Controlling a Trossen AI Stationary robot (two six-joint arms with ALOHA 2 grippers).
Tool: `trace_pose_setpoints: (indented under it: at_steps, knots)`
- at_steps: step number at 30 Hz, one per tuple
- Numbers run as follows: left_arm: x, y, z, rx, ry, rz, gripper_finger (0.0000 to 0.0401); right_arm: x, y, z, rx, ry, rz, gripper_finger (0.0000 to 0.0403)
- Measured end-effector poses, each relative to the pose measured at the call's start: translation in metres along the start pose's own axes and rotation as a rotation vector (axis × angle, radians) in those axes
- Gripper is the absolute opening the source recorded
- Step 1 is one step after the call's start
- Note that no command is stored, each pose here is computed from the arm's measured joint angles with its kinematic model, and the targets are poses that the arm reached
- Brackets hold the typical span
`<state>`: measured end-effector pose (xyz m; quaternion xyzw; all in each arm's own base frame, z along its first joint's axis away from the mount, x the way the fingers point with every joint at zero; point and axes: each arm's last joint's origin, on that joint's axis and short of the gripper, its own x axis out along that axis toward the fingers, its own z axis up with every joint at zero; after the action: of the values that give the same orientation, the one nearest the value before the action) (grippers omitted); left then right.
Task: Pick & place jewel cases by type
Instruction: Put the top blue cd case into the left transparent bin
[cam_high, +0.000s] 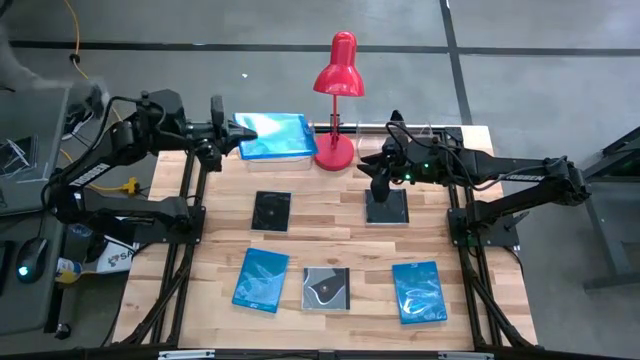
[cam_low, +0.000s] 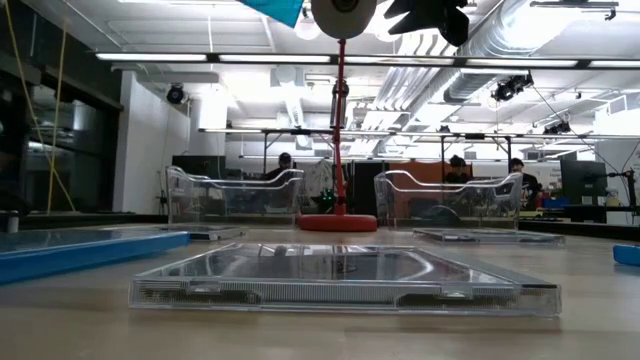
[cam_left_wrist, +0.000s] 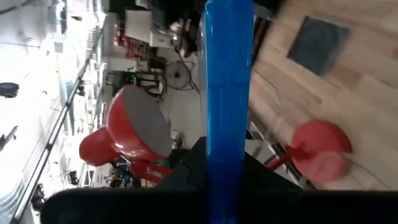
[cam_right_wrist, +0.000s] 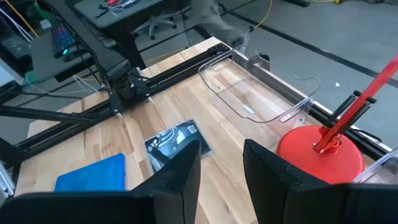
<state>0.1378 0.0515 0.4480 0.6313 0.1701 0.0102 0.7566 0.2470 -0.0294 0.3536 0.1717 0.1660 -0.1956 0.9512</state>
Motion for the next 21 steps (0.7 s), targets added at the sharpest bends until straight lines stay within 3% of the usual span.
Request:
trace_pose_setpoints:
  at_steps: [6, 15, 21]
  knots:
    - [0.002, -0.010, -0.004, 0.148, 0.100, -0.107, 0.0017, 0.000, 0.000, 0.000, -0.005, 0.005, -0.002, 0.0103]
    - [0.021, -0.026, -0.009, 0.152, 0.105, -0.198, 0.0017, 0.000, -0.002, 0.000, -0.016, -0.009, -0.043, 0.0103]
    - [0.054, -0.054, -0.019, 0.232, 0.150, -0.358, 0.0017, 0.000, -0.002, 0.000, -0.029, -0.015, -0.048, 0.0103]
